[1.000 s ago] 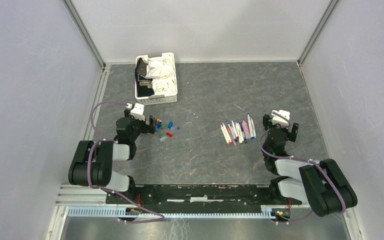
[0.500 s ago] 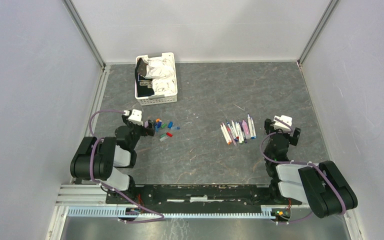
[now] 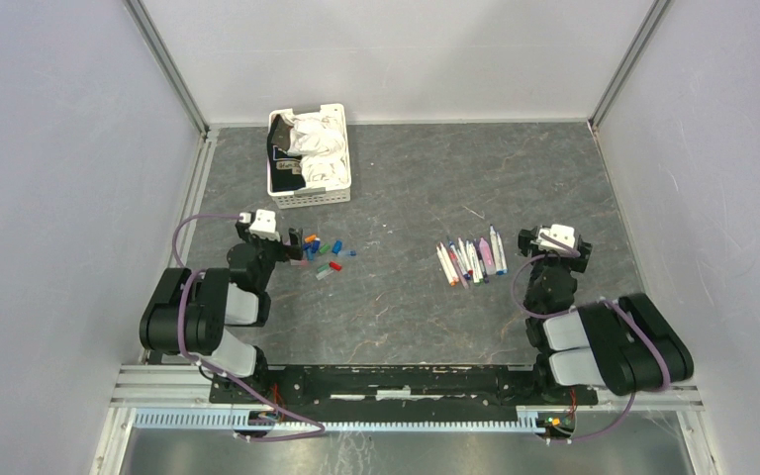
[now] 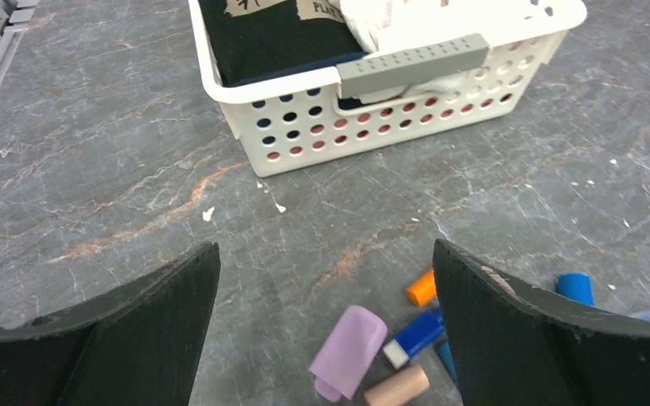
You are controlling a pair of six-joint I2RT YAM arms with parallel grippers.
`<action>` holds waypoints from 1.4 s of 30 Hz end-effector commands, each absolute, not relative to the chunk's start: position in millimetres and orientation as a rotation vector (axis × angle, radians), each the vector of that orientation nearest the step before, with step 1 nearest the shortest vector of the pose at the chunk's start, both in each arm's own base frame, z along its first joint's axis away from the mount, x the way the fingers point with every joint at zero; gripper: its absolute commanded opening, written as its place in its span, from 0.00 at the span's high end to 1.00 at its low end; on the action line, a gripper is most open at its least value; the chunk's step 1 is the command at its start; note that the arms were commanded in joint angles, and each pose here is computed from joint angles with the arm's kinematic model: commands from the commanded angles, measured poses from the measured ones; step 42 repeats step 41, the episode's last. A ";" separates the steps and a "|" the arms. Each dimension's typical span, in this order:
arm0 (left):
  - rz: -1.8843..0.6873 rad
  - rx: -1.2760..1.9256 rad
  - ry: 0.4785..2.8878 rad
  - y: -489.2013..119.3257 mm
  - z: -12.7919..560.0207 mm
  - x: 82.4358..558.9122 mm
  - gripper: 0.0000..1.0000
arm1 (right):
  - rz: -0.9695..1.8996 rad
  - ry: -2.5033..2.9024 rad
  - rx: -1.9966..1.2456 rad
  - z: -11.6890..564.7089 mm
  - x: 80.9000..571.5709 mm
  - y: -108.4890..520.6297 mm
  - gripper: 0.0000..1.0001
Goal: Open the pen caps
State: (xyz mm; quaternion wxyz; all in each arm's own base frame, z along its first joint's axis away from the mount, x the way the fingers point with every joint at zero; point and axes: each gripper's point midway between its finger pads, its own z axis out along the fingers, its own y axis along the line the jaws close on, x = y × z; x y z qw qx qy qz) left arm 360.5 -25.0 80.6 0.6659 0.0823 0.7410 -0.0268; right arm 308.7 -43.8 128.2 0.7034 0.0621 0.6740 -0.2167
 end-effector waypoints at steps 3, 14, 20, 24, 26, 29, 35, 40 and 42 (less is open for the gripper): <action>-0.058 0.071 1.687 -14.7 85.9 379.1 0.00 | -0.415 1.601 0.070 88.9 287.3 -47.6 0.02; -0.057 0.074 1.670 -15.0 90.3 375.7 0.00 | -0.415 1.617 0.070 85.8 286.9 -47.5 0.02; -0.060 0.076 1.671 -15.6 90.0 376.1 0.00 | -0.416 1.618 0.070 85.4 286.4 -47.8 0.02; -0.060 0.078 1.673 -15.7 89.6 376.3 0.00 | -0.416 1.620 0.070 84.8 286.1 -47.8 0.02; -0.059 0.077 1.674 -15.5 89.8 376.8 0.00 | -0.416 1.619 0.069 85.1 286.3 -47.6 0.02; -0.058 0.076 1.679 -15.6 88.8 377.7 0.00 | -0.416 1.619 0.069 85.1 286.3 -47.7 0.02; -0.054 0.073 1.698 -15.0 84.8 380.7 0.00 | -0.415 1.620 0.068 84.8 286.1 -47.5 0.02; -0.053 0.072 1.691 -14.8 86.4 379.4 0.00 | -0.416 1.618 0.069 85.5 286.6 -47.5 0.02; -0.053 0.070 1.675 -14.6 89.6 377.4 0.00 | -0.416 1.619 0.069 84.9 286.2 -47.6 0.02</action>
